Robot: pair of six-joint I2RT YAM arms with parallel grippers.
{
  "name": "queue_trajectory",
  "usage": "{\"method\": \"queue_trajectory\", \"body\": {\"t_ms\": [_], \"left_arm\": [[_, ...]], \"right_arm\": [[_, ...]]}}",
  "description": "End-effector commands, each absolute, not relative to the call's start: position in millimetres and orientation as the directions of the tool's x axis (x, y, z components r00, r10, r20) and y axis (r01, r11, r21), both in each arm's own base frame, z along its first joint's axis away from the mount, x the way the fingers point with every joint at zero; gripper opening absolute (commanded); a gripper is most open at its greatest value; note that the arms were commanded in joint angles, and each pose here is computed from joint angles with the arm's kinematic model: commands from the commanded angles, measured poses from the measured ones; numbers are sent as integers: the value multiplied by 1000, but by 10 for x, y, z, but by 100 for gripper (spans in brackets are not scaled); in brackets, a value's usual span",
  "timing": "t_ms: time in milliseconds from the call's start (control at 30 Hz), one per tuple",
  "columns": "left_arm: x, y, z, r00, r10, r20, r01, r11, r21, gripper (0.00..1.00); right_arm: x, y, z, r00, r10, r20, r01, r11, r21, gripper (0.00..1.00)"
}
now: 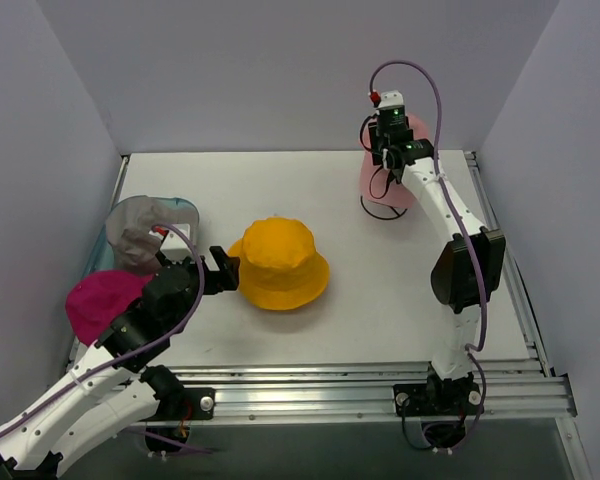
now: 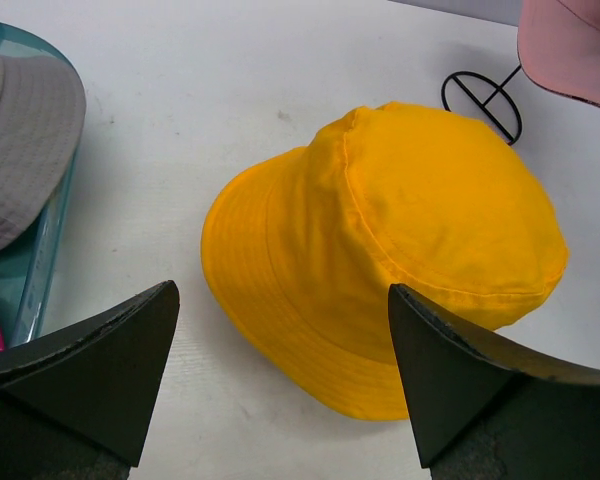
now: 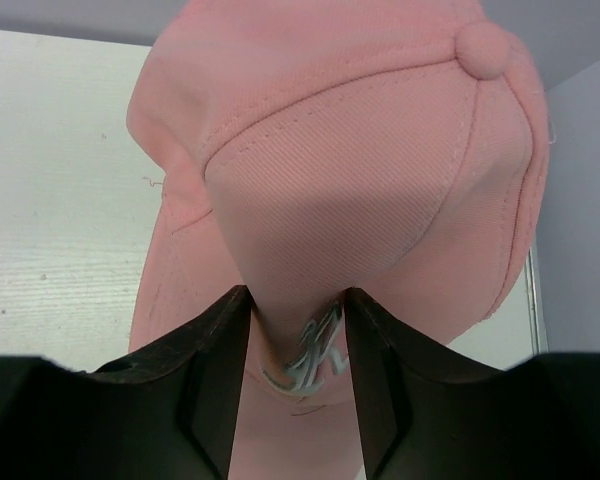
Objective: Stack the hats
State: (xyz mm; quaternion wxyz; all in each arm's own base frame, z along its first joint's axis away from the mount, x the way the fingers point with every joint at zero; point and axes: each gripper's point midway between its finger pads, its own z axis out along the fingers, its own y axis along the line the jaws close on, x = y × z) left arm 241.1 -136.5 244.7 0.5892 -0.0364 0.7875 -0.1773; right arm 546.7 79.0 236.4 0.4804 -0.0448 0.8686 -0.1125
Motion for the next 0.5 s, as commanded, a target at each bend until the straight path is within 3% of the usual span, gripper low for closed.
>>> {"method": "queue_trajectory", "body": {"t_ms": [0, 467], "left_arm": [[2437, -1311, 2480, -277, -261, -925, 129, 944, -305, 94], [2482, -1289, 2448, -277, -243, -930, 104, 954, -280, 94]], "right_arm": [[5365, 717, 2710, -479, -155, -864, 85, 972, -221, 39], [5328, 607, 3020, -385, -90, -919, 175, 970, -168, 46]]}}
